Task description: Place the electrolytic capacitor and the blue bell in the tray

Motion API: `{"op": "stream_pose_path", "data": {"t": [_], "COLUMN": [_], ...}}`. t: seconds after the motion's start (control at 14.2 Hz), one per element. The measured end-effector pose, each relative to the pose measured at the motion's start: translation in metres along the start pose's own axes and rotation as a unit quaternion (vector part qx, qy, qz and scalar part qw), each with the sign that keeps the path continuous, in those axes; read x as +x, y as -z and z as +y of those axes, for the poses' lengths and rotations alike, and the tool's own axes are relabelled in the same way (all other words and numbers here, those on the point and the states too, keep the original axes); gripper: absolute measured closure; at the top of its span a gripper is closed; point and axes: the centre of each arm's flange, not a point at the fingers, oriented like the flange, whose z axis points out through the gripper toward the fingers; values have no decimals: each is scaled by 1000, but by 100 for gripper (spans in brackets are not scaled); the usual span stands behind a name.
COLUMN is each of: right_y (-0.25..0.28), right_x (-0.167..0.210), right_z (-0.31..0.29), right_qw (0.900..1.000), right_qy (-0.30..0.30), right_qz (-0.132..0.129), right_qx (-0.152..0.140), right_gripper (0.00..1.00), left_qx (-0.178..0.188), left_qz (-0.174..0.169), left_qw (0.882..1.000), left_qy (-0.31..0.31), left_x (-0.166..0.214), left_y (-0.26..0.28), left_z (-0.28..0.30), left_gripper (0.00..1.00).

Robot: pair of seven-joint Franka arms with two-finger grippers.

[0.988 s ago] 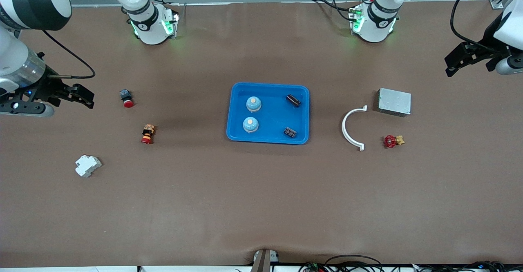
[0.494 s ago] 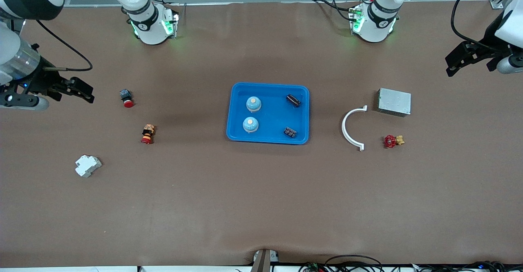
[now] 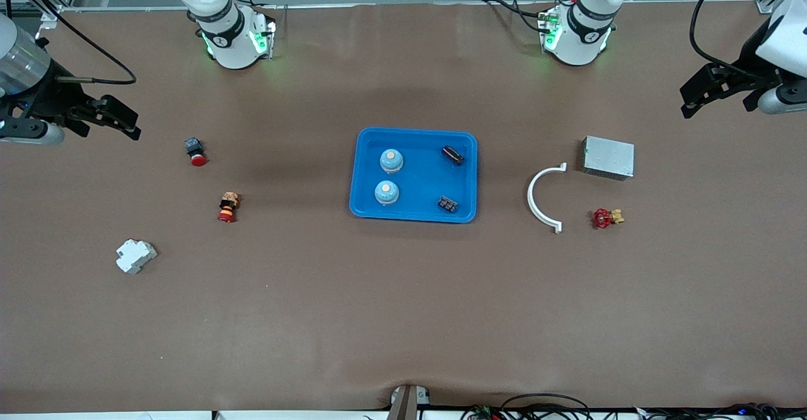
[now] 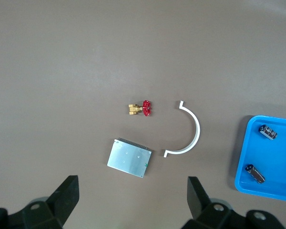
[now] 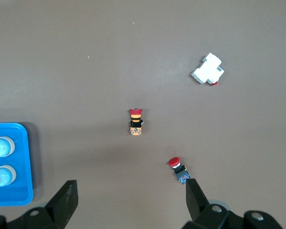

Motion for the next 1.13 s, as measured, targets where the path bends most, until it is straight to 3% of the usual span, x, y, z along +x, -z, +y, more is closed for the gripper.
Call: {"op": "stream_pose_path", "data": {"t": [1.13], "right_y": [7], "right_x": [-2], "right_z": [29], "right_qw": [1000], "right_qy": [-18], "right_qz": [1], "right_qx": [14], "right_gripper": [0], "left_qx": [-10], "left_qz": [-11], "left_qw": [1000], "left_qy": [0], "left_x": [0], "left_y": [0], "left_z": [2], "left_gripper": [0]}}
